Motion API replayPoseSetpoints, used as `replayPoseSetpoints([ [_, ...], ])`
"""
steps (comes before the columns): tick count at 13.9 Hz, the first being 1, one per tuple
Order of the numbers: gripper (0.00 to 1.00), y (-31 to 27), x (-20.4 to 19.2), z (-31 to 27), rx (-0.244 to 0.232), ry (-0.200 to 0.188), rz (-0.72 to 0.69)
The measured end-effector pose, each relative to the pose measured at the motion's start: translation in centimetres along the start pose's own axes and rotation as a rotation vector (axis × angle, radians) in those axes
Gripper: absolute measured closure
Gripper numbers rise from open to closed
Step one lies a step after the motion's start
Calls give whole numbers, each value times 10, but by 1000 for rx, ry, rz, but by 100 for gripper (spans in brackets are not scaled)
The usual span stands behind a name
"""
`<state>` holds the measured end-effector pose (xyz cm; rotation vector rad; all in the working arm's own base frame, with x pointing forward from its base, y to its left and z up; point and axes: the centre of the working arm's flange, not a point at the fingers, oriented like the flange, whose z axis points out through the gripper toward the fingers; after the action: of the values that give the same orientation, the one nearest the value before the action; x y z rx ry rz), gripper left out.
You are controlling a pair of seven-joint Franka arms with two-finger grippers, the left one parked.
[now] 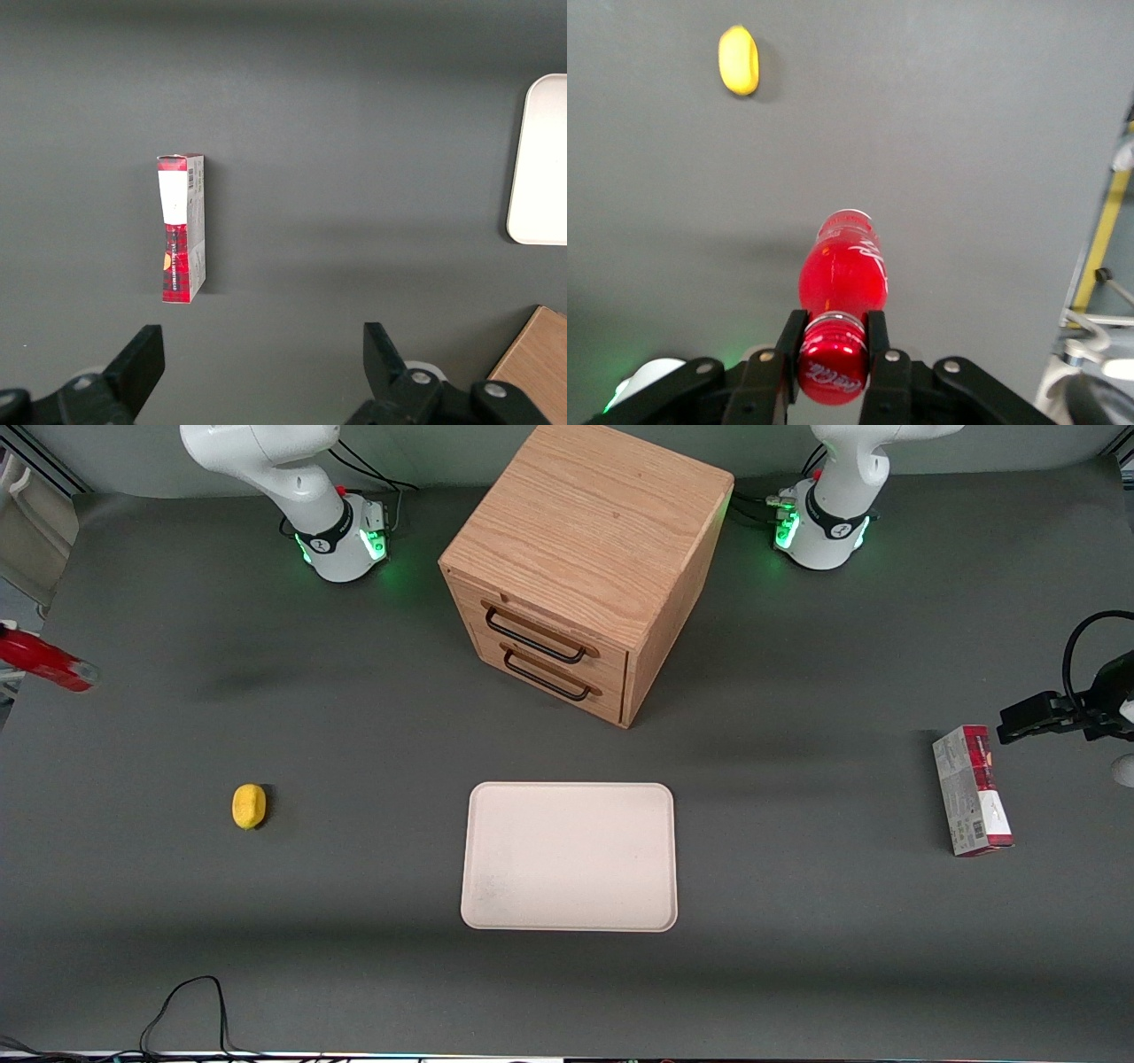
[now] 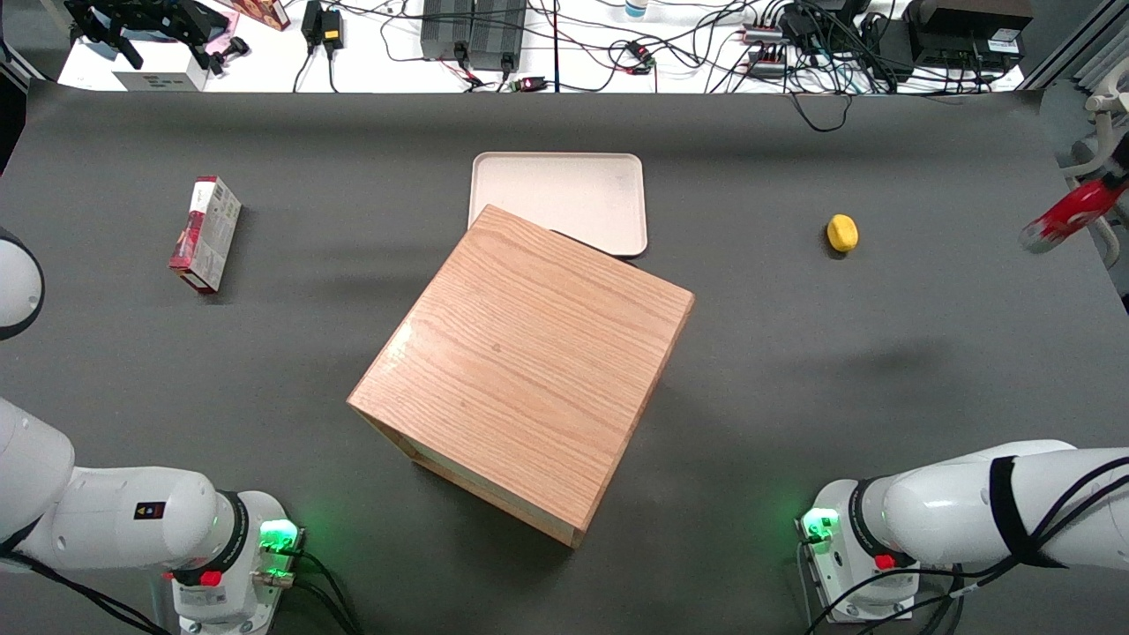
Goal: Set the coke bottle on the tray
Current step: 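Lift the held bottle and carry it toward the white tray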
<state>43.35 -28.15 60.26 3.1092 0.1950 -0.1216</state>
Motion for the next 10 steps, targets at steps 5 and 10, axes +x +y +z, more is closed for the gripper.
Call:
replayPoseSetpoints([
  [5, 69, -31, 7, -78, 9, 73, -45],
  [10, 69, -152, 126, -88, 32, 79, -184],
])
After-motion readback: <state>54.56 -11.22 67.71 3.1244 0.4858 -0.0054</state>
